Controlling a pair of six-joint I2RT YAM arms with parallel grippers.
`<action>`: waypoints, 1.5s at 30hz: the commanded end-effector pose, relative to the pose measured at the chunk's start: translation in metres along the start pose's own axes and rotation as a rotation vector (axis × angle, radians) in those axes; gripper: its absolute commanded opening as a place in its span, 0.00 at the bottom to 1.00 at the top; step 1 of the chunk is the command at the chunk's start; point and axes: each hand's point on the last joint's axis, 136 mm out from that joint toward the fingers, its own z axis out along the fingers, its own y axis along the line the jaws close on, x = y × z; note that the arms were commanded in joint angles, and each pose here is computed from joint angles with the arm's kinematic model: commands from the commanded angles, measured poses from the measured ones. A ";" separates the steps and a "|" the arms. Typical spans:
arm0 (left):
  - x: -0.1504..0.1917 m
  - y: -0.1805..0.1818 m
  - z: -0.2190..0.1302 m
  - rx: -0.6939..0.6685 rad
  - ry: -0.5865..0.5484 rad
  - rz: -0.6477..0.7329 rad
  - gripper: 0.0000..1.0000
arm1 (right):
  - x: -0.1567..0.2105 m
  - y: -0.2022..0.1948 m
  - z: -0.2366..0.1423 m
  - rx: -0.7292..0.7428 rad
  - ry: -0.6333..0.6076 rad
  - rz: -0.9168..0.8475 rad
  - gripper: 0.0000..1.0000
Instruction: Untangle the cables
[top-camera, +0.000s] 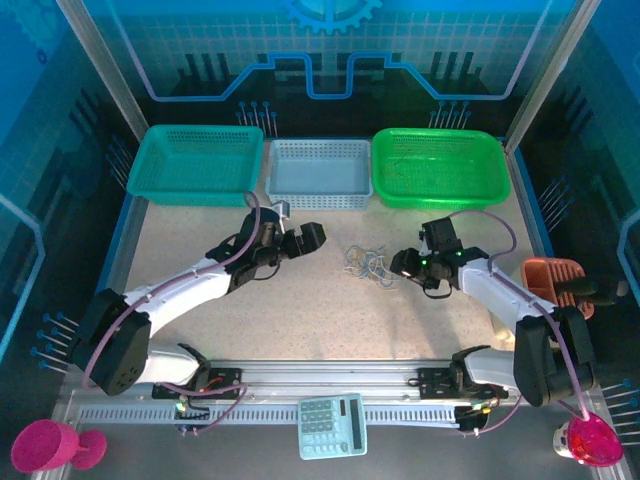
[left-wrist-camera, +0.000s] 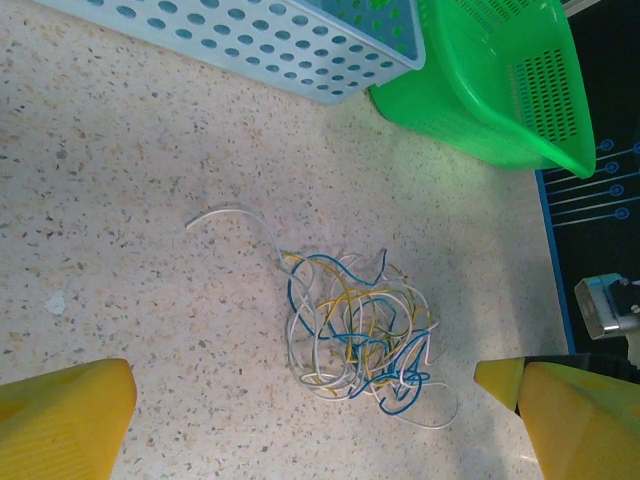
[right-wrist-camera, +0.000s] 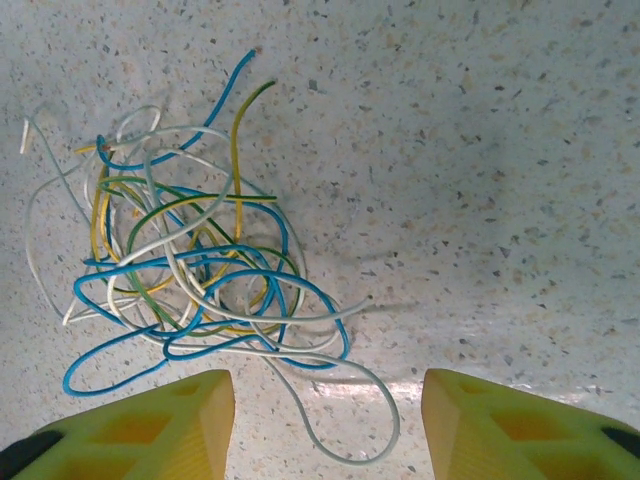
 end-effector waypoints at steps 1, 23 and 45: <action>-0.005 -0.017 0.002 0.044 0.003 0.007 0.99 | 0.002 -0.007 0.006 -0.006 0.013 0.036 0.50; -0.004 -0.023 0.004 0.052 0.011 0.012 0.99 | -0.003 -0.010 0.033 -0.049 0.051 0.106 0.40; -0.001 -0.027 0.008 0.064 0.023 0.030 0.99 | -0.043 0.047 -0.045 -0.222 -0.118 -0.018 0.00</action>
